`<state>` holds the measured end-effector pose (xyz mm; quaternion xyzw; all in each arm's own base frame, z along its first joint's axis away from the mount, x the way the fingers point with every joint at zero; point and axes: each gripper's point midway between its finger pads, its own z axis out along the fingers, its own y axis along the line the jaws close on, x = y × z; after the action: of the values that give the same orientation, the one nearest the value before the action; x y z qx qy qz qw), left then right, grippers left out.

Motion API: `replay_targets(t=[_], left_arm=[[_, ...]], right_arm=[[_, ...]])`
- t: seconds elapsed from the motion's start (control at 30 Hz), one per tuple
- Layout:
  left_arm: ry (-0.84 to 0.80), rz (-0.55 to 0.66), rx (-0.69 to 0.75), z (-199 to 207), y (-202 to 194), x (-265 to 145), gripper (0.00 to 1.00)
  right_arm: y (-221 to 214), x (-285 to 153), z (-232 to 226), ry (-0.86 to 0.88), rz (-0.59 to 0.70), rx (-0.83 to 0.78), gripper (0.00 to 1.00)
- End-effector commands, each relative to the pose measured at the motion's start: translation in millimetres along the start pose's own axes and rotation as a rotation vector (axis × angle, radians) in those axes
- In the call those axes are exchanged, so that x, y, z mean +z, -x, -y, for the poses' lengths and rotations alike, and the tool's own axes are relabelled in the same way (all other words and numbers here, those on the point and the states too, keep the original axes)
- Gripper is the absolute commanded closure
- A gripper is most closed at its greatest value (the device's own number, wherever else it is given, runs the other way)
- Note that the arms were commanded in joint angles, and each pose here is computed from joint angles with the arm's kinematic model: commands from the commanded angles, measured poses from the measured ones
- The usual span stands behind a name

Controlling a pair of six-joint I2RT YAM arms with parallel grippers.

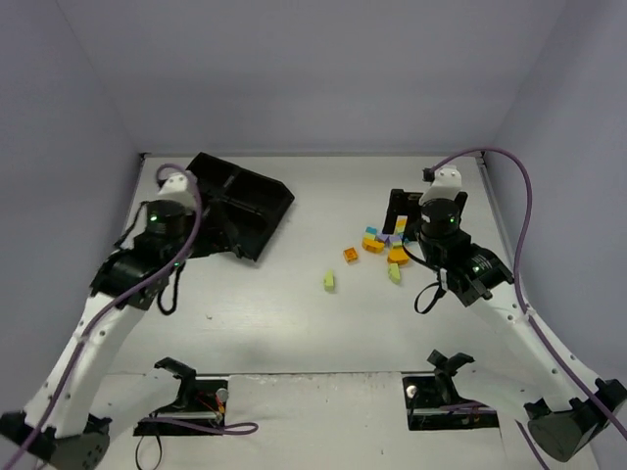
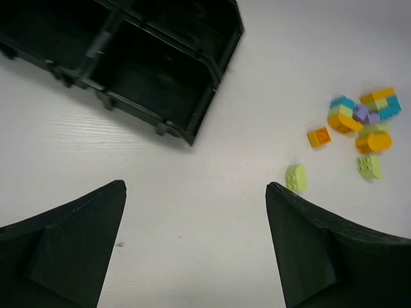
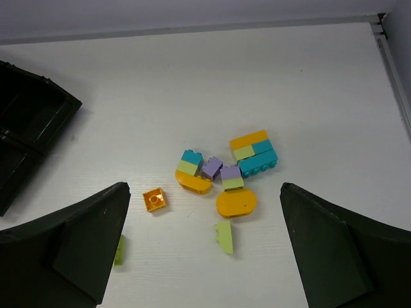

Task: Sort the legos into containers by color

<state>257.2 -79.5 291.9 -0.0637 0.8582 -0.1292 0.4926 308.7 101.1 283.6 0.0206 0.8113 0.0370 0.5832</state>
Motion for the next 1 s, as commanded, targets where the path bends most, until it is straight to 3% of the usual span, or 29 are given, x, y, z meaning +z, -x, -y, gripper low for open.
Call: replay_targets(t=[0.0,0.13,0.37,0.57,0.7,0.83,0.97], left_arm=[[-0.046,0.011,-0.036,51.5,-1.3,32.4,0.17],[-0.089,-0.092,-0.076,108.1,-40.0,64.2,0.17],[-0.128,-0.261,0.019,214.4,-134.7,107.1,0.17],[-0.094,-0.372,0.047,239.6,-190.9,129.9,0.18],[-0.027,-0.409,0.069,232.7,-222.9,147.9,0.27],[0.053,-0.401,0.092,217.8,-235.2,160.2,0.36],[0.090,-0.366,0.119,211.1,-233.4,172.3,0.38]], right_arm=[[22.8,6.4,-8.2,0.004,0.059,0.082,0.00],[13.7,15.9,-4.7,-0.032,0.026,0.082,0.00],[-13.9,28.4,11.3,-0.086,-0.070,0.118,0.00],[-25.0,29.2,31.2,-0.100,-0.109,0.182,0.00],[-29.1,25.1,35.3,-0.089,-0.116,0.200,0.00],[-30.1,21.0,34.9,-0.078,-0.118,0.195,0.00],[-32.2,17.3,36.8,-0.078,-0.120,0.191,0.00]])
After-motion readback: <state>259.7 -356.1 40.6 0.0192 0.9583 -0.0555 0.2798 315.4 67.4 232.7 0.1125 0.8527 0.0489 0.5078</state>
